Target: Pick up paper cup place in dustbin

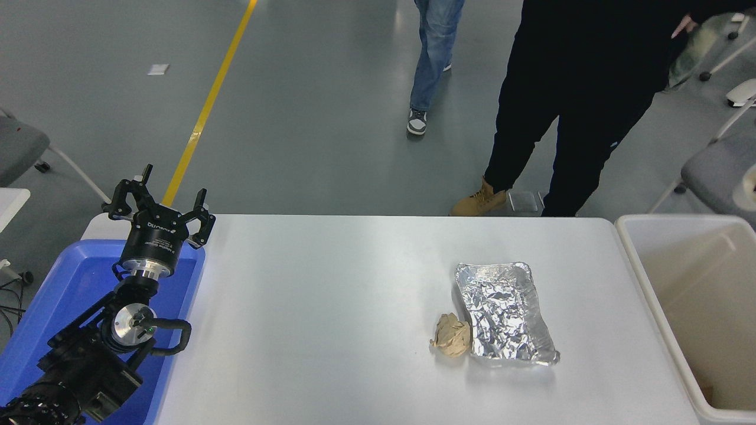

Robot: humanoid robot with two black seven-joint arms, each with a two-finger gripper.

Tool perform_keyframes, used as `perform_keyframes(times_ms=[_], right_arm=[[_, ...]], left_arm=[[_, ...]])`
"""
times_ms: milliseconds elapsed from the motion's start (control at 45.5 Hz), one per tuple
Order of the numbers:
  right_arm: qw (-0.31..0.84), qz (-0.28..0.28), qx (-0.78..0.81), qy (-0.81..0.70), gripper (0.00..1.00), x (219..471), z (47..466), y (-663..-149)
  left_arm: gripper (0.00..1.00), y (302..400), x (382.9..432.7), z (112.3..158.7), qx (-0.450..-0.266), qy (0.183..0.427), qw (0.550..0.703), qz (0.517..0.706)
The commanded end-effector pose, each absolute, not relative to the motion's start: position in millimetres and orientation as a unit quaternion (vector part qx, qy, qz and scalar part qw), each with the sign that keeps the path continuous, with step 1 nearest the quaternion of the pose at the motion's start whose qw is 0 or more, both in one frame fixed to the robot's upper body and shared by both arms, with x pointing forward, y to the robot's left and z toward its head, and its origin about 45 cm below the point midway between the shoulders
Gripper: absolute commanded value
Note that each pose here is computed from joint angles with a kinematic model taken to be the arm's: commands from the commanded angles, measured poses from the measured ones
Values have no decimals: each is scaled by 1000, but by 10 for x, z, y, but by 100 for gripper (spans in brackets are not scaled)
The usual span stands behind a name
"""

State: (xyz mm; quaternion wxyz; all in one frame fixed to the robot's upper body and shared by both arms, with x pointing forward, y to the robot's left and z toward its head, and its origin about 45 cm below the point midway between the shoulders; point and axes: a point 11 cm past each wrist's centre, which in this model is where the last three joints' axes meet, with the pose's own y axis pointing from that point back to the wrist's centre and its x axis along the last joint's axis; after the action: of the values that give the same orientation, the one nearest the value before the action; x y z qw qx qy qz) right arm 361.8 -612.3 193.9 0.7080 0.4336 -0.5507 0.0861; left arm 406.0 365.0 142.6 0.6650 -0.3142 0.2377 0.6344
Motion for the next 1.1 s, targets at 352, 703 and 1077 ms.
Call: perform_keyframes(times_ms=[352, 703, 1077], right_arm=[[691, 3, 438, -575, 0, 2842, 841, -5932], [688, -2, 454, -566, 0, 2843, 659, -5735], [681, -2, 444, -582, 83, 2838, 689, -5772]], left_arm=[[98, 3651, 4060, 1426, -314, 238, 665, 635], [98, 3651, 4060, 1426, -314, 238, 665, 635], [98, 3652, 4054, 1420, -314, 238, 665, 635]])
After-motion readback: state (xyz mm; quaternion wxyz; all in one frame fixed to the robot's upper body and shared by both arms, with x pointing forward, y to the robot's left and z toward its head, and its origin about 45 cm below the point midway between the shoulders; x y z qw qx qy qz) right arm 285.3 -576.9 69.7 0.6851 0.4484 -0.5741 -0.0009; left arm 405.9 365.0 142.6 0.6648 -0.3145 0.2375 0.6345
